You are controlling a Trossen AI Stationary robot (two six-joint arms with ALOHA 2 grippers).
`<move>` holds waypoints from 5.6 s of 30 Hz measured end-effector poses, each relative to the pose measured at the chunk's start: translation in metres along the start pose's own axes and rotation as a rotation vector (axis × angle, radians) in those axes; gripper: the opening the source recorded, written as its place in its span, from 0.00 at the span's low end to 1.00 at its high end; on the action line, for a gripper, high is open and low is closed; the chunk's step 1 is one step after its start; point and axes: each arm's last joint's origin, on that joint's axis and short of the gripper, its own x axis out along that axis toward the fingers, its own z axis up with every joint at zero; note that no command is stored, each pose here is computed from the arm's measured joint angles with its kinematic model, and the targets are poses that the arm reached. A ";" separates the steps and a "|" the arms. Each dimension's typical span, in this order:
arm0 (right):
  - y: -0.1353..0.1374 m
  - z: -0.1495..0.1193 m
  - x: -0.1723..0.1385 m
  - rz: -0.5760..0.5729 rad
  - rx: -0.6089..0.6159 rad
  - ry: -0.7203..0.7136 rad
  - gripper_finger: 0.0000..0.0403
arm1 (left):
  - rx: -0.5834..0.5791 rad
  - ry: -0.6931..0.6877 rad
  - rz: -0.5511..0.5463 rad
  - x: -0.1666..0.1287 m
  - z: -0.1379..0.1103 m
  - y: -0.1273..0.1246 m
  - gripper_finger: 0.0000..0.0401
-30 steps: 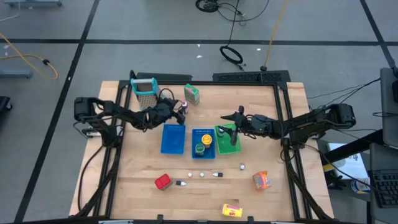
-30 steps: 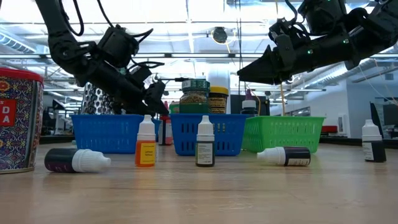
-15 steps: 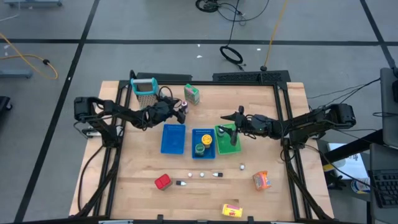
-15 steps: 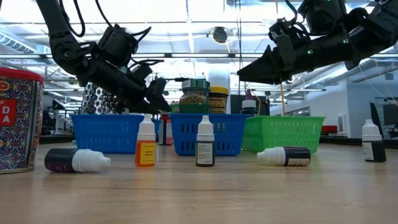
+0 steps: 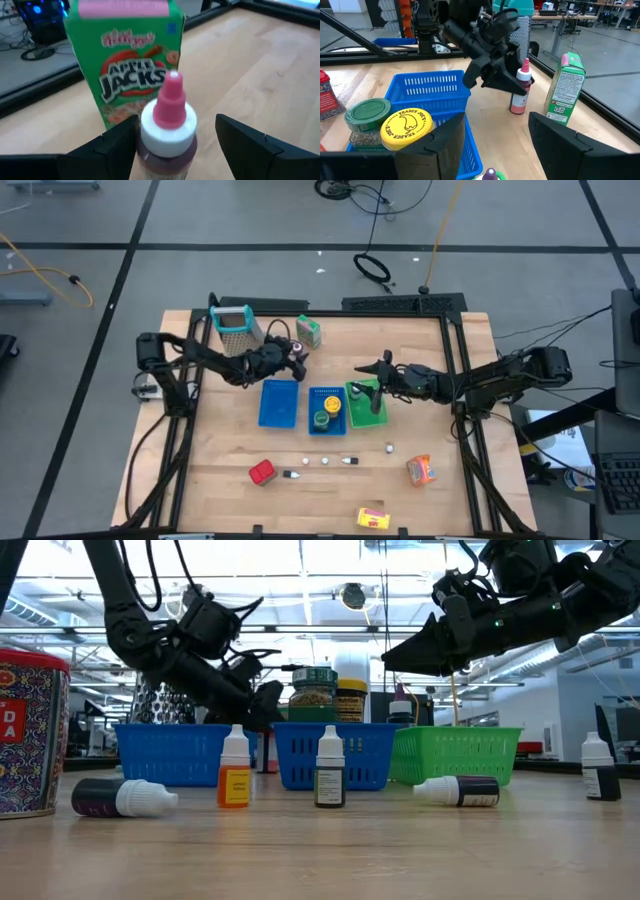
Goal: Pick & Place Kitchen Items
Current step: Put the large pink food color into the green bin
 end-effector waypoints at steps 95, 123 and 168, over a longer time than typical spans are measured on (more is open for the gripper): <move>0.020 0.038 0.023 0.267 0.087 -0.087 0.52 | -0.054 -0.271 -0.632 -0.123 0.079 -0.079 0.41; 0.039 0.053 0.063 0.392 0.077 -0.099 0.52 | 0.080 -0.223 -0.655 -0.094 0.091 -0.132 0.37; 0.044 0.045 0.058 0.403 0.019 0.021 0.20 | 0.303 -0.086 -0.506 -0.118 0.113 -0.113 0.41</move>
